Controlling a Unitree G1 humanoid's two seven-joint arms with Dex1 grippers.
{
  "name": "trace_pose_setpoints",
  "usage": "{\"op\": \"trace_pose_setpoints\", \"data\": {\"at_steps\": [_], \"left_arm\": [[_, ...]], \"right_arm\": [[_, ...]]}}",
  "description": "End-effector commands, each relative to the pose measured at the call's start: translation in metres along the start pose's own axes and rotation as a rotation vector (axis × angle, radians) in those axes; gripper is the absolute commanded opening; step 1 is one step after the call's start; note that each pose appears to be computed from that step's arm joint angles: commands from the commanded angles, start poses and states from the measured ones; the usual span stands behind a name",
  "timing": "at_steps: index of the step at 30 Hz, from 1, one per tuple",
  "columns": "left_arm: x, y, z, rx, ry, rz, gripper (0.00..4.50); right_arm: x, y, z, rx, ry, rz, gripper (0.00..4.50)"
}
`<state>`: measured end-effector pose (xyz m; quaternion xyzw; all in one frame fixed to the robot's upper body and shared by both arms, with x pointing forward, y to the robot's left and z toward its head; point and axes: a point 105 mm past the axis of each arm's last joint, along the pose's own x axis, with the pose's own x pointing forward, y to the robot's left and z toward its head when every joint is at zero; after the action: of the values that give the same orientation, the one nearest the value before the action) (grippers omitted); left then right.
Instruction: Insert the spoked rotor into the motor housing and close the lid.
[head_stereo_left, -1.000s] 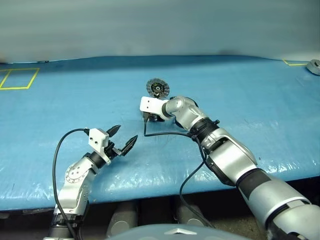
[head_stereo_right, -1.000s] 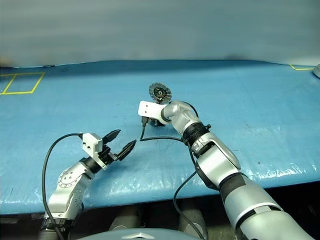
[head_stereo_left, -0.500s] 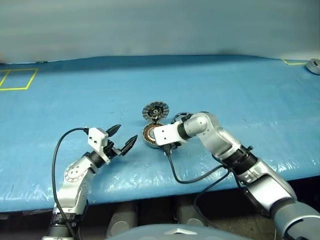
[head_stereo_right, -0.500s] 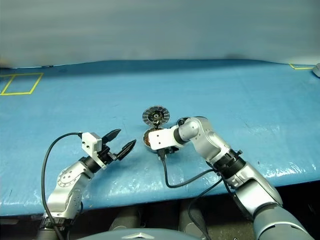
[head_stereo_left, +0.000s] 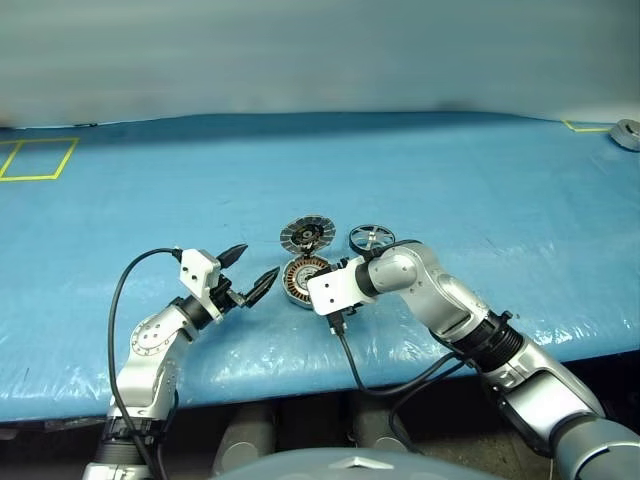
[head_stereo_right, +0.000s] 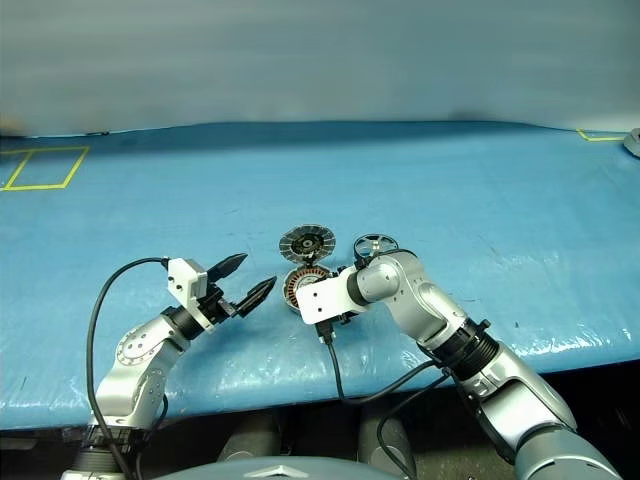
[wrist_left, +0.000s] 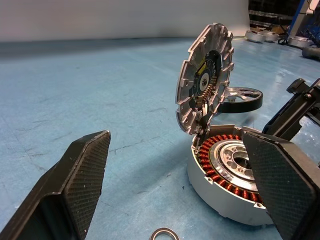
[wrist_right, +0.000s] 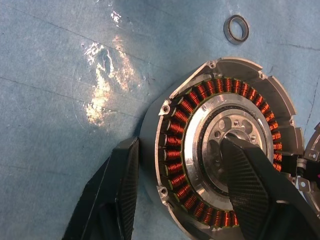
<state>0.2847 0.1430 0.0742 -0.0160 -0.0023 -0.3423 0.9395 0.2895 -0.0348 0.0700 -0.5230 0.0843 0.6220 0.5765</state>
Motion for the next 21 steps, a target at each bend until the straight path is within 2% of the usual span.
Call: {"op": "trace_pose_setpoints", "data": {"at_steps": [1,13,21], "left_arm": [[0.001,-0.002,0.006,0.021,-0.011,-0.021,4.50],[0.000,-0.004,0.001,0.019,0.008,-0.034,4.50],[0.003,-0.006,0.001,0.019,0.005,-0.048,4.50]], "right_arm": [[-0.002,0.003,-0.003,-0.044,0.001,0.038,2.18],[0.001,-0.020,-0.014,0.037,0.047,-0.101,2.18],[0.000,-0.014,-0.014,0.024,0.046,-0.070,2.18]]}}
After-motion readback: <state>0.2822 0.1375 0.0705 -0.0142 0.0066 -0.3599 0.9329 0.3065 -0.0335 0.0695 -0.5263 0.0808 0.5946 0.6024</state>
